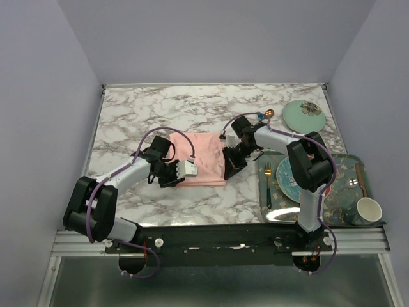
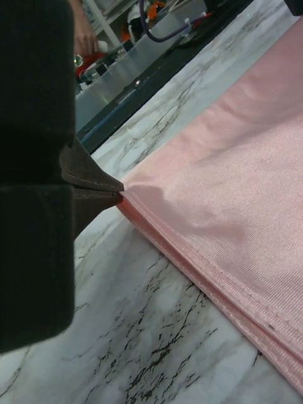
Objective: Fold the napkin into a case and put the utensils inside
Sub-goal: Smooth out the lower triangle-folded napkin at the center of the board.
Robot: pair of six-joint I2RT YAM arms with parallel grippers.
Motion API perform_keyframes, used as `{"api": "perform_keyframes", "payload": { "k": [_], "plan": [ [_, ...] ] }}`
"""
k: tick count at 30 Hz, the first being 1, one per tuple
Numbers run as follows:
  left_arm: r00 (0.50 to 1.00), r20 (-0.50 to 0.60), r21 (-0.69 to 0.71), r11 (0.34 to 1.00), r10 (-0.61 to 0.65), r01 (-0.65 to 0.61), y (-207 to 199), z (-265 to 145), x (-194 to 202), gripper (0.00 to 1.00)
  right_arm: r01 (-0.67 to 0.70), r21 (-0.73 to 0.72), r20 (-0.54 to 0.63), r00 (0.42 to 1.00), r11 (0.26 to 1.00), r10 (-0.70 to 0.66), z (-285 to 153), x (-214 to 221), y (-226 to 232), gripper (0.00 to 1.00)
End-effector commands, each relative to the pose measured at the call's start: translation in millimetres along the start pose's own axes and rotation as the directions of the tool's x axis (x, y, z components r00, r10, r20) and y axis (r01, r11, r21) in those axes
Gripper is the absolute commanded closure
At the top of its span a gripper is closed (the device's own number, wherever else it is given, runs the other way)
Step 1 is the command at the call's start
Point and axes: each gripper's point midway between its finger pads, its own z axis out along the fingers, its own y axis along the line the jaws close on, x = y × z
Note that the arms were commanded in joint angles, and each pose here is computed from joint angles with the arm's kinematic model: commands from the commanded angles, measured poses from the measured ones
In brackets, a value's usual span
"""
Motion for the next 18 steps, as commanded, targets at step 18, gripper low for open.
{"api": "perform_keyframes", "payload": {
  "k": [18],
  "plan": [
    [0.999,0.025,-0.032,0.999,-0.020,0.021,-0.4,-8.5,-8.8,0.91,-0.093,-0.086,-0.093,0.992,0.992,0.085,-0.8,13.9,14.0,0.99]
  ]
}}
